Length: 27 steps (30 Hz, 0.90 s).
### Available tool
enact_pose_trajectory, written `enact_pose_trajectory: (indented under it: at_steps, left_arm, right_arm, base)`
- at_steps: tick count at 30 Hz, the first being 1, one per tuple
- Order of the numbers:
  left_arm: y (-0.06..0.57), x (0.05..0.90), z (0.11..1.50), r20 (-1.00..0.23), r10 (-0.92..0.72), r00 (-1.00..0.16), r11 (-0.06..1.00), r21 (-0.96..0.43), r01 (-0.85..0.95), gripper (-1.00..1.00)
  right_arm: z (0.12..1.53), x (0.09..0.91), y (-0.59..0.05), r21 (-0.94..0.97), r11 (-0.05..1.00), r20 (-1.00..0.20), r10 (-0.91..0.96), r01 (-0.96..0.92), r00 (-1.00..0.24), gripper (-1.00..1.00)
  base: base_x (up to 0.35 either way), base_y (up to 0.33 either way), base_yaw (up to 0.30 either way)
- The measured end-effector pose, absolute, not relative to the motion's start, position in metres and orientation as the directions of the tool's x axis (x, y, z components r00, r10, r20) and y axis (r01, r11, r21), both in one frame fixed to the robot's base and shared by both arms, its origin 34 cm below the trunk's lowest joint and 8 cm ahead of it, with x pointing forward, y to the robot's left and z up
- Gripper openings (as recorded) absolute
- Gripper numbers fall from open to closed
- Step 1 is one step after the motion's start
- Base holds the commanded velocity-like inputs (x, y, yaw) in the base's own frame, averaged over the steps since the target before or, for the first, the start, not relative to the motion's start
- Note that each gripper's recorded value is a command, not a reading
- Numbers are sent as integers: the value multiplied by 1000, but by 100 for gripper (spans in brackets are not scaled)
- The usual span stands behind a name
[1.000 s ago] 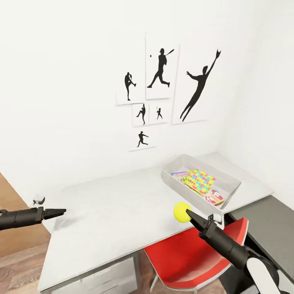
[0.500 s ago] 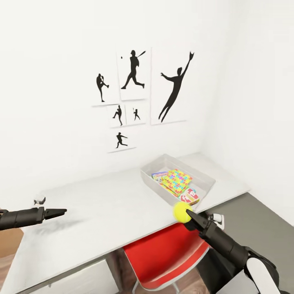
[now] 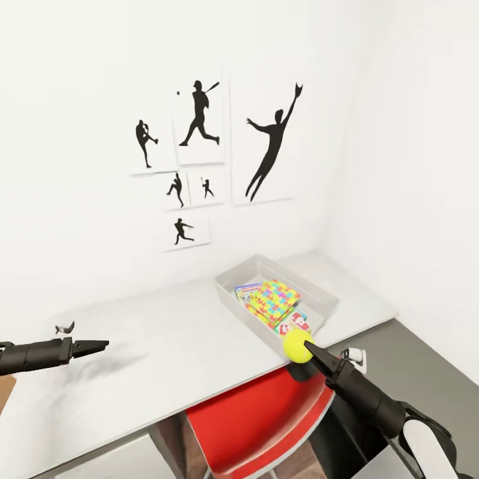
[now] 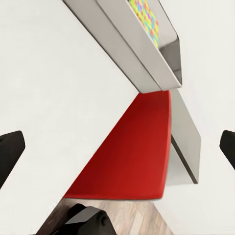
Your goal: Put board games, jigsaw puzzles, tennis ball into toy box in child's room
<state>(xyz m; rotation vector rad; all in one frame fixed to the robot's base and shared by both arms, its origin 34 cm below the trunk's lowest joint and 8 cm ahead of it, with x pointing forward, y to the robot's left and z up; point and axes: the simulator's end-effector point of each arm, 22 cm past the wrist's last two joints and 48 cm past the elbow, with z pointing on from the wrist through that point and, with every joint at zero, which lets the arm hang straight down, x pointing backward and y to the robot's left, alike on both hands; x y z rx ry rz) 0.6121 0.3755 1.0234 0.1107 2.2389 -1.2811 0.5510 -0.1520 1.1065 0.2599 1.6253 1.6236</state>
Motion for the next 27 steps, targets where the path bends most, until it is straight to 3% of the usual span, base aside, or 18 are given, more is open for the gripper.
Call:
enact_pose_trajectory:
  at_steps: [10,19,27]
  left_arm:
    - [377,612,1024,-500,-196,-843,543,-771,331,100]
    - [377,612,1024,-500,-196,-843,543,-772,331,100]
    - [377,612,1023,-500,-196,-844,543,-772,331,100]
  right_arm:
    - [1108,554,-155,903,164,-399,664,-397,-633,-100]
    - [1113,553,-156,897,154,-404,666,-414,-627,-100]
    - [1114,552,-154,897,147,-403,663,-418,-631,-100]
  base:
    - [101,-33,0]
    - [219,27,0]
    - [36,0,0]
